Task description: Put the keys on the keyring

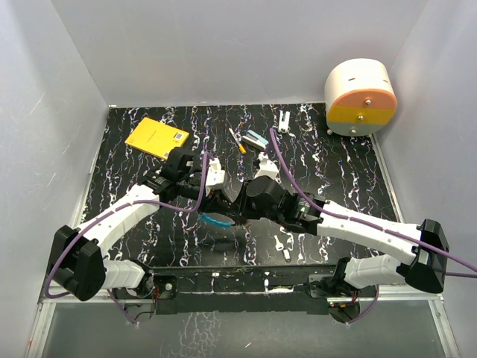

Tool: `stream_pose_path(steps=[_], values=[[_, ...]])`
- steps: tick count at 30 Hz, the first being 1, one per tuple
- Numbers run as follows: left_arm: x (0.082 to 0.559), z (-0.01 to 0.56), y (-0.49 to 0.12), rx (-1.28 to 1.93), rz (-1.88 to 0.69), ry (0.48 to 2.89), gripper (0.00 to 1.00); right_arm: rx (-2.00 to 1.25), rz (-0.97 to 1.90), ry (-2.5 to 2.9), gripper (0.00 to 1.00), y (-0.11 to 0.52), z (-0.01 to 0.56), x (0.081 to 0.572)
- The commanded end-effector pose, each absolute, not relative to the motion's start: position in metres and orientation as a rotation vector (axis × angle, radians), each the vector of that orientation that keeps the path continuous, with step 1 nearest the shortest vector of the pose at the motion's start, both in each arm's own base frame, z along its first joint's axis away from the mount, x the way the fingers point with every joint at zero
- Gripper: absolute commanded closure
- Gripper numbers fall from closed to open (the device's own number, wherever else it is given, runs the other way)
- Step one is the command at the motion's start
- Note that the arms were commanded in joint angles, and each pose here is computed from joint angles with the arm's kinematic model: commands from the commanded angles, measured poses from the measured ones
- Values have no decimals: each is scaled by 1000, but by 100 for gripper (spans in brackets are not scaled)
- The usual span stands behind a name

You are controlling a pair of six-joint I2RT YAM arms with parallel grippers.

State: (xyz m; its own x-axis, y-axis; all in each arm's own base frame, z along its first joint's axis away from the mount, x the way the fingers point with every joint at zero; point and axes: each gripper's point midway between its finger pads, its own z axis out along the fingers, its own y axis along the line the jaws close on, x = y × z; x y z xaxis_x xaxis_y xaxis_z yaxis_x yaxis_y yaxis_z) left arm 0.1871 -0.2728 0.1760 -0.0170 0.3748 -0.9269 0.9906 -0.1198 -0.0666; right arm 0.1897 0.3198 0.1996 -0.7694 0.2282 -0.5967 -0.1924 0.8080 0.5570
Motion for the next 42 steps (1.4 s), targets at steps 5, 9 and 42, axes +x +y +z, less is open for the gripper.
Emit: stream_pose_path(steps=[5, 9, 42], values=[[182, 204, -280, 1584, -1173, 1339, 100, 43, 865, 2235, 77, 331, 224, 198], [182, 203, -280, 1583, -1178, 1338, 100, 48, 887, 2215, 77, 335, 230, 200], [183, 202, -280, 1576, -1168, 1342, 100, 117, 956, 2171, 73, 338, 242, 201]])
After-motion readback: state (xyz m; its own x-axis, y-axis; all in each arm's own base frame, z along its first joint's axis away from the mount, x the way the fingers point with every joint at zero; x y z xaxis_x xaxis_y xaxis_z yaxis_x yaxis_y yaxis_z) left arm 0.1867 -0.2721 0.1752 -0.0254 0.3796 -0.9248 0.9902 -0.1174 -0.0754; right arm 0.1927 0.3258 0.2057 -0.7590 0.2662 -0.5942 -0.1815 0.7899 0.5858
